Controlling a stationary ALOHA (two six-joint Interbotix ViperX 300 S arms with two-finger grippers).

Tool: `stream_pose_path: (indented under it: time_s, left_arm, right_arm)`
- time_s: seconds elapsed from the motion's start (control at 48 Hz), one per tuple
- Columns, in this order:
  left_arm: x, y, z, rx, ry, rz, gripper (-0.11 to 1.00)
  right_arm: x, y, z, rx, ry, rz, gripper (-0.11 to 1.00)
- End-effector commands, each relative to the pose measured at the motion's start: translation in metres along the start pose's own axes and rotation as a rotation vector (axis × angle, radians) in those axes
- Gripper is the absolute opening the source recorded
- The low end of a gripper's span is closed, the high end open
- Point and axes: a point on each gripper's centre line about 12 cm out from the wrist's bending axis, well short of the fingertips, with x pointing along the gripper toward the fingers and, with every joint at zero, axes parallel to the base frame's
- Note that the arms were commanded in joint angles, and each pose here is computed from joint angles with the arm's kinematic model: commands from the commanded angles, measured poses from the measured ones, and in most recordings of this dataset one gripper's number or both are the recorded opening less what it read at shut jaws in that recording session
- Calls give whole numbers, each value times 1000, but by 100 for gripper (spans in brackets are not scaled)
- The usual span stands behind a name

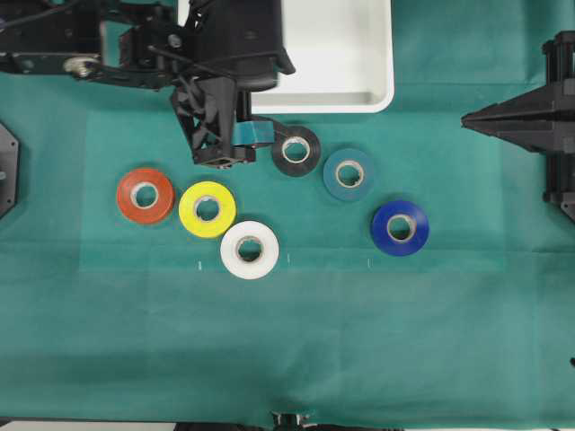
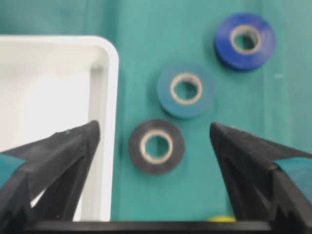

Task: Pick up the tape from a random location and place it into the white case.
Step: 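Move the left gripper toward the black tape roll behind the yellow roll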

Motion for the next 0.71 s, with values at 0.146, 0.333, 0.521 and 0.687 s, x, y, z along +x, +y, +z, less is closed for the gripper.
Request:
stream_pose_path:
  time_s: [0.146,0.333,0.521,0.687]
  left_arm:
    - [-9,-3,12,10,92,-9,99]
    - [-12,-6,17,37,119,-18,99]
    - [-12,-8,21,47,119,-21,99]
    - [-11,-8,19,48,122,-20,99]
  right_arm:
    - [3,0,10,3,-20,0,0]
    - [4,0,9,3,-17,0,0]
    - [4,0,9,3,-17,0,0]
    - [4,0,10,3,-18,0,0]
